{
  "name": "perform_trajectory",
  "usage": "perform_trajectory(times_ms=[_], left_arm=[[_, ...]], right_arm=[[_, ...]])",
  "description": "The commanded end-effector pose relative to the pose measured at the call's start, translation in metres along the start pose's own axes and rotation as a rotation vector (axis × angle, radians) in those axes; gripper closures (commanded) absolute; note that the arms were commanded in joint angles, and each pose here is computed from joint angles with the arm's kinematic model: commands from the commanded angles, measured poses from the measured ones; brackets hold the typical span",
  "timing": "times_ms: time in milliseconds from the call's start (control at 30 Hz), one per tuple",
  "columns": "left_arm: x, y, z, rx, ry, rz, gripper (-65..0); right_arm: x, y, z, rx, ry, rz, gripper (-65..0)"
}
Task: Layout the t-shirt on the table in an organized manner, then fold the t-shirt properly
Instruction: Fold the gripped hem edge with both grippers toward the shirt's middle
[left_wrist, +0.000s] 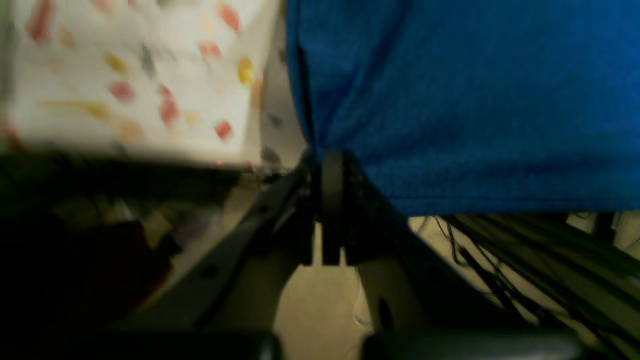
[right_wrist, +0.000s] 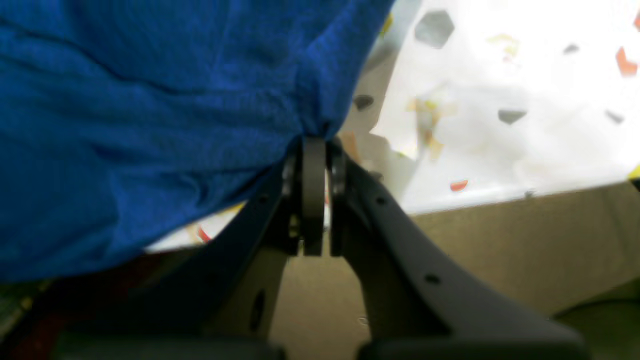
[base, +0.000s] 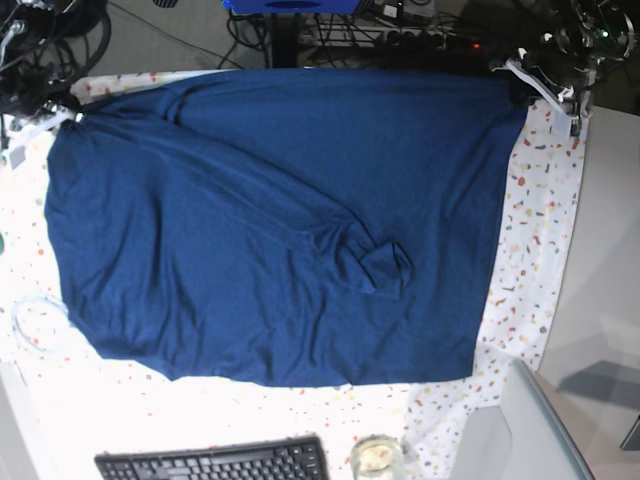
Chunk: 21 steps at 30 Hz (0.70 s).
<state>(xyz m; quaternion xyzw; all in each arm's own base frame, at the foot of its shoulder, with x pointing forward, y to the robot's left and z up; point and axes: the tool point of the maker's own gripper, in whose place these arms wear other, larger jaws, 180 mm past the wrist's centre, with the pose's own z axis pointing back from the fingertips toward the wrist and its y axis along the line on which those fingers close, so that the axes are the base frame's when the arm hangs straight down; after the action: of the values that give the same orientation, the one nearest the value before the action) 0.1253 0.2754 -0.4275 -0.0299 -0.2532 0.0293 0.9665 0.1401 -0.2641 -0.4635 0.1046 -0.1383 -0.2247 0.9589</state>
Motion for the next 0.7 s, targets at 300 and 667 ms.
perform_trajectory(times_ms=[300, 667], left_arm=[[0.025, 0.004, 0.002, 0.019, -0.009, -0.025, 0.0], [0.047, 0.010, -0.005, 0.073, -0.025, -0.067, 0.0]], right_arm=[[0.023, 0.023, -0.002, 0.020, -0.015, -0.019, 0.0], [0.052, 0.050, 0.004, 0.038, -0.071, 0.014, 0.0]])
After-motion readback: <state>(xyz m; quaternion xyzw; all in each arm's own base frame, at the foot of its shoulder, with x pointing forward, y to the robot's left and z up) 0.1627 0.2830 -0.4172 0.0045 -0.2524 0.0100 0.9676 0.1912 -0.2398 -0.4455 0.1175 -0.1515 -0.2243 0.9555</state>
